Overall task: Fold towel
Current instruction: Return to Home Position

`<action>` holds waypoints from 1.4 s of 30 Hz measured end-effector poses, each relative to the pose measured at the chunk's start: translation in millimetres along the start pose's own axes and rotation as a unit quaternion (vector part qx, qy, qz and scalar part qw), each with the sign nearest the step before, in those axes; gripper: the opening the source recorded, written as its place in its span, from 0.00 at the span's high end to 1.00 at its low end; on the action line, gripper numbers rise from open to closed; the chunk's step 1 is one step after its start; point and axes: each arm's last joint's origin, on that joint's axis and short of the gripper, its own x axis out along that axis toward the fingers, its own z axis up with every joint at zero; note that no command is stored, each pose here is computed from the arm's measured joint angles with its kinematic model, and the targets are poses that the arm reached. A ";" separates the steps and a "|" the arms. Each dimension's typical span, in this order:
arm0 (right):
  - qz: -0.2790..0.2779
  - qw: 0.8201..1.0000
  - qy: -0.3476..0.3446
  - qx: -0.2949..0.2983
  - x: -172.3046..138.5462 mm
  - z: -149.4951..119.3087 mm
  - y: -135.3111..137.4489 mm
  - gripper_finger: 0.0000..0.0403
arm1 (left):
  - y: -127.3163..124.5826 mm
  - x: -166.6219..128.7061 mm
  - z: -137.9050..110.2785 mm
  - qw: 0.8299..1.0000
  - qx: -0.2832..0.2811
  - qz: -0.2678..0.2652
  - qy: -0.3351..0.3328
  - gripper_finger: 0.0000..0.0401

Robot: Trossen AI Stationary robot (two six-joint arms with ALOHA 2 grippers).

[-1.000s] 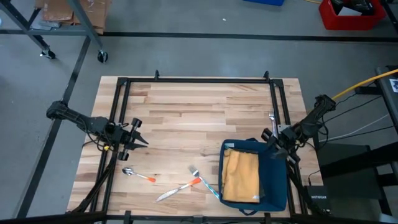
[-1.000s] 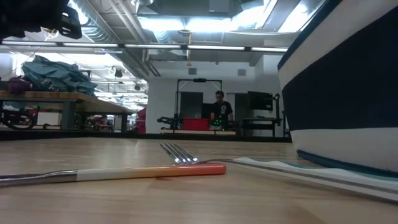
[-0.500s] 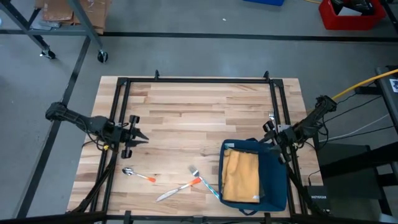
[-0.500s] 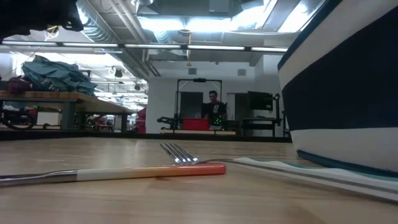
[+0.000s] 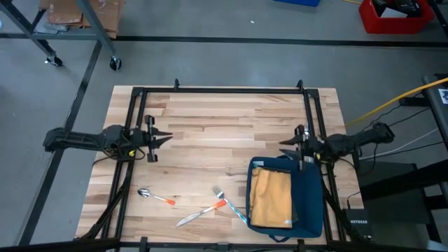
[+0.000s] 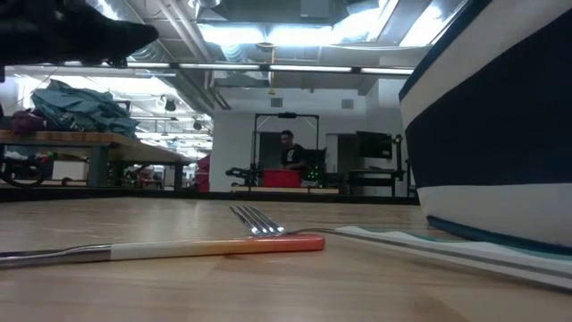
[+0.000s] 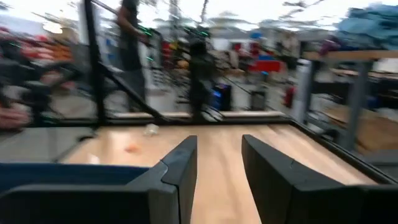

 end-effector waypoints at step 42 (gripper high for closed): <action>-0.015 0.997 0.062 0.037 3.5 -13.8 -19.4 0.67 | -6.7 -8.1 -39.8 0.974 -0.078 -0.034 0.208 0.89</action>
